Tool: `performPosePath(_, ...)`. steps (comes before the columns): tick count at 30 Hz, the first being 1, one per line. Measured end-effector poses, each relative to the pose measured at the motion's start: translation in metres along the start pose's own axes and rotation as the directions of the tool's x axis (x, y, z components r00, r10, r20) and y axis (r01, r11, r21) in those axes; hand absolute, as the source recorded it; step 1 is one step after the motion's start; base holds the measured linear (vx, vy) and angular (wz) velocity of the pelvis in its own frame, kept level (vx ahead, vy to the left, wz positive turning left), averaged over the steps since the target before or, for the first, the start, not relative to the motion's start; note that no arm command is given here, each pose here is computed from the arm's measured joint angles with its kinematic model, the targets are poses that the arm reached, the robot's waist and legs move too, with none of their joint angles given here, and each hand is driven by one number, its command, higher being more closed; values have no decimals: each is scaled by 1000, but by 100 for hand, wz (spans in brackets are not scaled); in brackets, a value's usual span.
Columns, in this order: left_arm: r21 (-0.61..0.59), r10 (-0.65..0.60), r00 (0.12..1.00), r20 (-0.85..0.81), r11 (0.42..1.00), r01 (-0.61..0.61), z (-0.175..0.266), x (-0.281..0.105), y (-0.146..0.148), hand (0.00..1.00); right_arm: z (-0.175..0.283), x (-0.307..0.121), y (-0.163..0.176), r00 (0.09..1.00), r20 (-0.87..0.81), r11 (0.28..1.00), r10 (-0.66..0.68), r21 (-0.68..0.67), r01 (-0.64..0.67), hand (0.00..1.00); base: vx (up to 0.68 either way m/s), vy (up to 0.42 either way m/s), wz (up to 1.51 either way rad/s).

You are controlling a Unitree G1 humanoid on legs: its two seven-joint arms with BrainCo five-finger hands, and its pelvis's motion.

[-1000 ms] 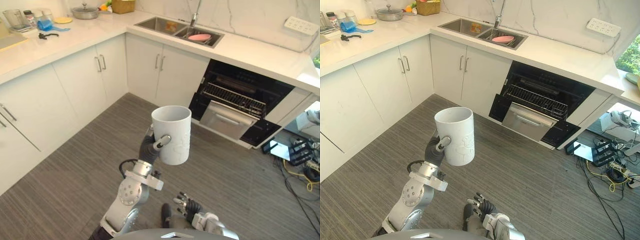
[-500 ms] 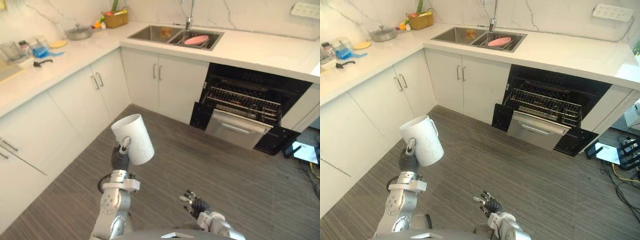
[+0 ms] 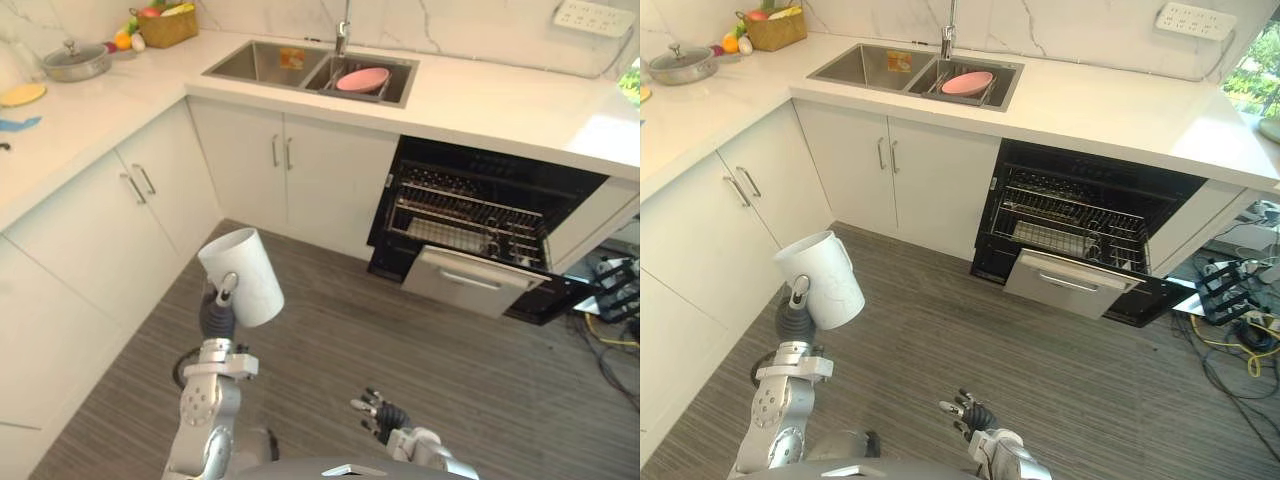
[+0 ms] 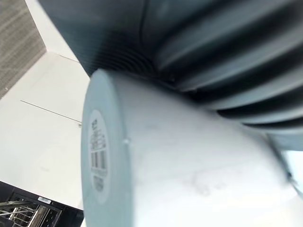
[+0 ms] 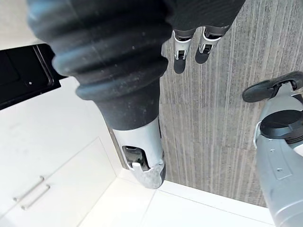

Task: Walk over to the sink, pick up the cup, carry it to the dishwasher, place the cup inside the dishwasher, then close the dishwasher door

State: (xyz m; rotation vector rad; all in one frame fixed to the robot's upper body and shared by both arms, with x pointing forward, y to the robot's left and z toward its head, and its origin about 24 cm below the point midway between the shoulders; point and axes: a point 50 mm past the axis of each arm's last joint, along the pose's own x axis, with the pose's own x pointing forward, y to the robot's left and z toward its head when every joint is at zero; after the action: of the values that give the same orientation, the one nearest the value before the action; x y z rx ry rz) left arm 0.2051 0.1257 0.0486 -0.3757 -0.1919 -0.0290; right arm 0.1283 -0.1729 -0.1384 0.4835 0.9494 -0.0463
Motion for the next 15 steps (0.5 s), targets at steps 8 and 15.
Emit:
performPosePath(8, 128, -77, 997, 8, 989, 75, 9, 9, -3, 100, 13, -4, 10, 987, 159, 999, 1, 38, -7, 0, 240, 54, -20)
performPosePath(15, 74, -107, 994, 18, 992, 106, 12, 13, -15, 100, 21, -15, 8, 980, 197, 1000, -20, 0, 20, 0, 492, -97, -29)
